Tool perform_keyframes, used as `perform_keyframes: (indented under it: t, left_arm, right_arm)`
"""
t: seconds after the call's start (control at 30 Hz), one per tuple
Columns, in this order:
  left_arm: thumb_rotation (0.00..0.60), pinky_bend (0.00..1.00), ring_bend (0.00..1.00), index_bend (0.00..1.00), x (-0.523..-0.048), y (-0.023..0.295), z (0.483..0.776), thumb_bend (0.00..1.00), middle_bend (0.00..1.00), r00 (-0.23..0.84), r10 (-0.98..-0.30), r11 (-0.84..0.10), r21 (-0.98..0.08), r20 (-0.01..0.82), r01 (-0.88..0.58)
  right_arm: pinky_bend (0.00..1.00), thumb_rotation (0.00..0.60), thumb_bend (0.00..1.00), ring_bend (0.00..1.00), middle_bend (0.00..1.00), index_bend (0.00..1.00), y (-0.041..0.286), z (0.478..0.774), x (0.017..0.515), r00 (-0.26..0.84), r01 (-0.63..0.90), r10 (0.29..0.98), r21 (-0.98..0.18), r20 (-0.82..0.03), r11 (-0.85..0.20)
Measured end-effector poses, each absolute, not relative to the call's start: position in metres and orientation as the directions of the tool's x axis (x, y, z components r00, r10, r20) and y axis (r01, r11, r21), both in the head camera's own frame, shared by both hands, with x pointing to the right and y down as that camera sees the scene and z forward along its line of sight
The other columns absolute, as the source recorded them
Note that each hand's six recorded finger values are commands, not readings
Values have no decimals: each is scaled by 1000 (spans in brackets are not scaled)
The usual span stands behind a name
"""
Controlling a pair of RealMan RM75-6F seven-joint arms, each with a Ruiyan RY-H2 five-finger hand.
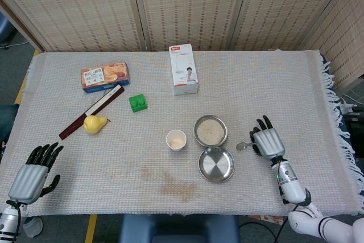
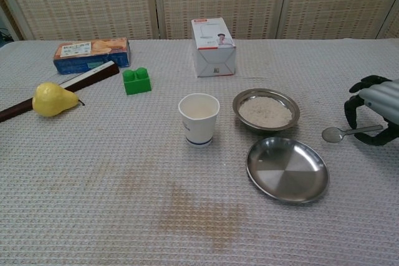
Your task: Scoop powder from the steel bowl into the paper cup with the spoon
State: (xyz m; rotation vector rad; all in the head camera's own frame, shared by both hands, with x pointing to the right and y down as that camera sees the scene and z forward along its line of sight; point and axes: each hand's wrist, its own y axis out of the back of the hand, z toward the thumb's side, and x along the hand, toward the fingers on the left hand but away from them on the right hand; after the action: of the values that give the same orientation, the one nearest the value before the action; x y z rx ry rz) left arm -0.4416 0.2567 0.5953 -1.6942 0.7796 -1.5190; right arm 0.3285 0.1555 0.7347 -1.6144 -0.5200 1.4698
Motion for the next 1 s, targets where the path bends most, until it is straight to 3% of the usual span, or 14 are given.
perform_keyframes:
  t: [0.53,1.0]
  left_arm:
    - [600,74,0,0,-442,258,595,420,0,126,-818,-563,-826,561,27]
    - [600,74,0,0,-442,257,596,420,0,122,-815,-567,-823,566,29]
  right_arm:
    - [7,600,344,175,552,893,158,736,324,230,-240,798,-827,-557,-509]
    - [25,600,344,213,578,921,157,740,325,220,-236,799,-825,-560,-514]
